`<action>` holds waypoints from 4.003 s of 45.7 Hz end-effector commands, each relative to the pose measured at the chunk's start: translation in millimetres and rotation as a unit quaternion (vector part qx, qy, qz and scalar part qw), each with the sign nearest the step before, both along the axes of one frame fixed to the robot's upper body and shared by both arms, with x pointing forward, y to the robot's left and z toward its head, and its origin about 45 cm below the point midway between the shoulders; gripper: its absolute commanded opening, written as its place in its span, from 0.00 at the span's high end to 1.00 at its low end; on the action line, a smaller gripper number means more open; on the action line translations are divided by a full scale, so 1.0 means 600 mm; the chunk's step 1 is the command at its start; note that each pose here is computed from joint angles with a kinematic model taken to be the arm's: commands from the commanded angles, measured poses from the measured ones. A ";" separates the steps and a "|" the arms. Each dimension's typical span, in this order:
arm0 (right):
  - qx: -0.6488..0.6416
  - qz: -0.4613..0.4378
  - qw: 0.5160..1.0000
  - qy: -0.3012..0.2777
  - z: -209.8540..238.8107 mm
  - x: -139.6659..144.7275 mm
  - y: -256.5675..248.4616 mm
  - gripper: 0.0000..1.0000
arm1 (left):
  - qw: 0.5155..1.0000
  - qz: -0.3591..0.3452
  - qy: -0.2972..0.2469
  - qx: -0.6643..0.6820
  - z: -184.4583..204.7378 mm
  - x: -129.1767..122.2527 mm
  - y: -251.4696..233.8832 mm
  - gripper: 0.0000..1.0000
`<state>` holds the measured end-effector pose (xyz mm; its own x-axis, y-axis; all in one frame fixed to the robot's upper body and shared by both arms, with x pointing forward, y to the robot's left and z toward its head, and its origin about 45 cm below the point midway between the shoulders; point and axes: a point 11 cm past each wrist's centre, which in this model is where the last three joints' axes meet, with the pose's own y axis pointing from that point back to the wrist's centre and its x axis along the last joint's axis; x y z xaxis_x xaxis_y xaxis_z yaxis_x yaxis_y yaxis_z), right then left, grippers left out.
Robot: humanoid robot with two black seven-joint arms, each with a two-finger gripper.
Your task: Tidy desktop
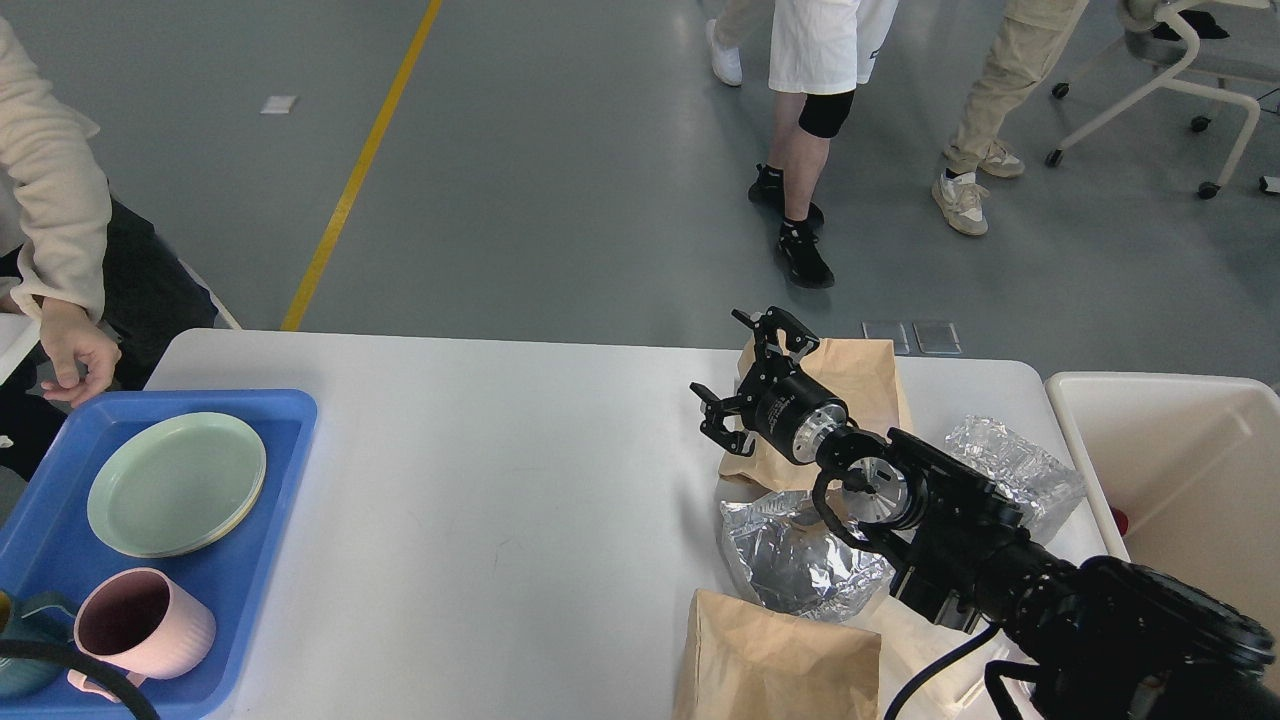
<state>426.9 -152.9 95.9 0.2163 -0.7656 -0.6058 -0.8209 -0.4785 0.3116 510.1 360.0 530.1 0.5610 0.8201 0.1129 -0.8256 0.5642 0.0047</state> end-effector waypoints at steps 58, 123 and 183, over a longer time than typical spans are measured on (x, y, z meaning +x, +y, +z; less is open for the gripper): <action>0.001 0.000 1.000 0.000 0.000 0.000 0.001 0.00 | 0.905 0.125 0.301 -0.272 -0.633 -0.087 -0.075 0.04; 0.001 0.000 1.000 0.000 0.000 0.000 0.001 0.00 | 0.879 0.244 0.065 -0.405 -0.637 -0.125 -0.004 0.04; 0.001 -0.001 1.000 0.000 0.000 0.000 0.000 0.00 | 0.879 0.244 0.065 -0.405 -0.637 -0.125 -0.004 0.04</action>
